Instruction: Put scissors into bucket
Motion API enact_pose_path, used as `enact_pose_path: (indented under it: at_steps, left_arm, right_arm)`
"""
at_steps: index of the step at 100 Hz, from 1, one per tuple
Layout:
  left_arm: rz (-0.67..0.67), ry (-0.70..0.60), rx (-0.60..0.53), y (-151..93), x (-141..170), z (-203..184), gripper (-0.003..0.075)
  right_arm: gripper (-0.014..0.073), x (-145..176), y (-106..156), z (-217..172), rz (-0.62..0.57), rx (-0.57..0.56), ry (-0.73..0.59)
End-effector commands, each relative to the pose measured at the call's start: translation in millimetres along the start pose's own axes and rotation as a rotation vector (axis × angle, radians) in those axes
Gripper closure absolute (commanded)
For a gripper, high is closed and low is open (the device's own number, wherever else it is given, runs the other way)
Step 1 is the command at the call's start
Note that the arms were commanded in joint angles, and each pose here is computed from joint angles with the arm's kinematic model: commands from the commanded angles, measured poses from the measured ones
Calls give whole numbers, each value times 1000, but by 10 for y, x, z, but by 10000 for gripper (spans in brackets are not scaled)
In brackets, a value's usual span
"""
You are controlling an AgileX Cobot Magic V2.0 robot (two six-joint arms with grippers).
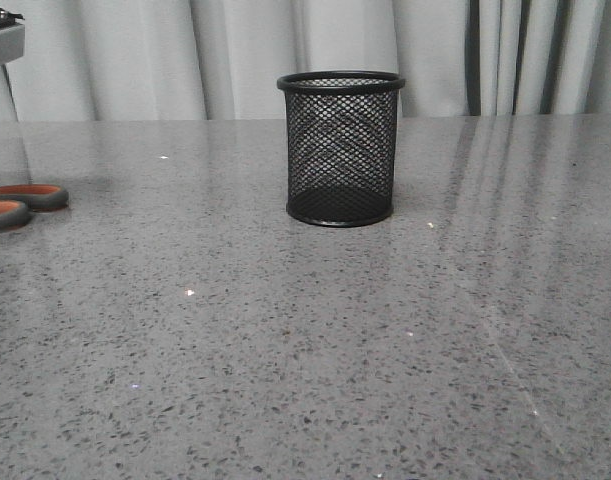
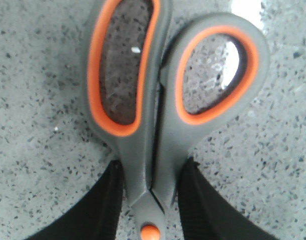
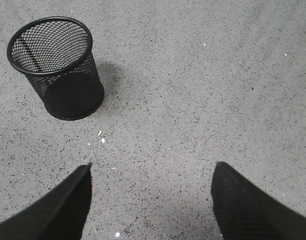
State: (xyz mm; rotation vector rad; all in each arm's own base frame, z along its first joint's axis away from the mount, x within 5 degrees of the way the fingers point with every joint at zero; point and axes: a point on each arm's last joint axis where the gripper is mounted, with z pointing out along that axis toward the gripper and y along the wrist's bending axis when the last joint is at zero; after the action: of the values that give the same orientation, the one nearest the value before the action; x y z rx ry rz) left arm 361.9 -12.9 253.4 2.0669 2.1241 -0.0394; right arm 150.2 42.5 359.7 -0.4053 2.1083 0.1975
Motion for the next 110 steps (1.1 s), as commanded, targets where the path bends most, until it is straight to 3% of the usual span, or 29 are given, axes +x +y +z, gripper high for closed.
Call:
enact_pose_path:
  at_steps: [1, 56, 91, 110]
  left_arm:
    - [-14, -59, 11, -33, -89, -137, 660]
    - [3, -247, -255, 7, -369, -1038, 669]
    - [37, -485, -400, -227, -659, -1651, 671]
    - [105, -517, -417, -375, -872, -1765, 671]
  right_arm:
    - [138, -156, -11, -73, -9, 16, -103]
    - [138, -280, -13, 4, 32, -7, -158]
    - [138, -936, 195, 288, 172, -392, -254]
    - [138, -1330, 260, 564, 217, -598, -246]
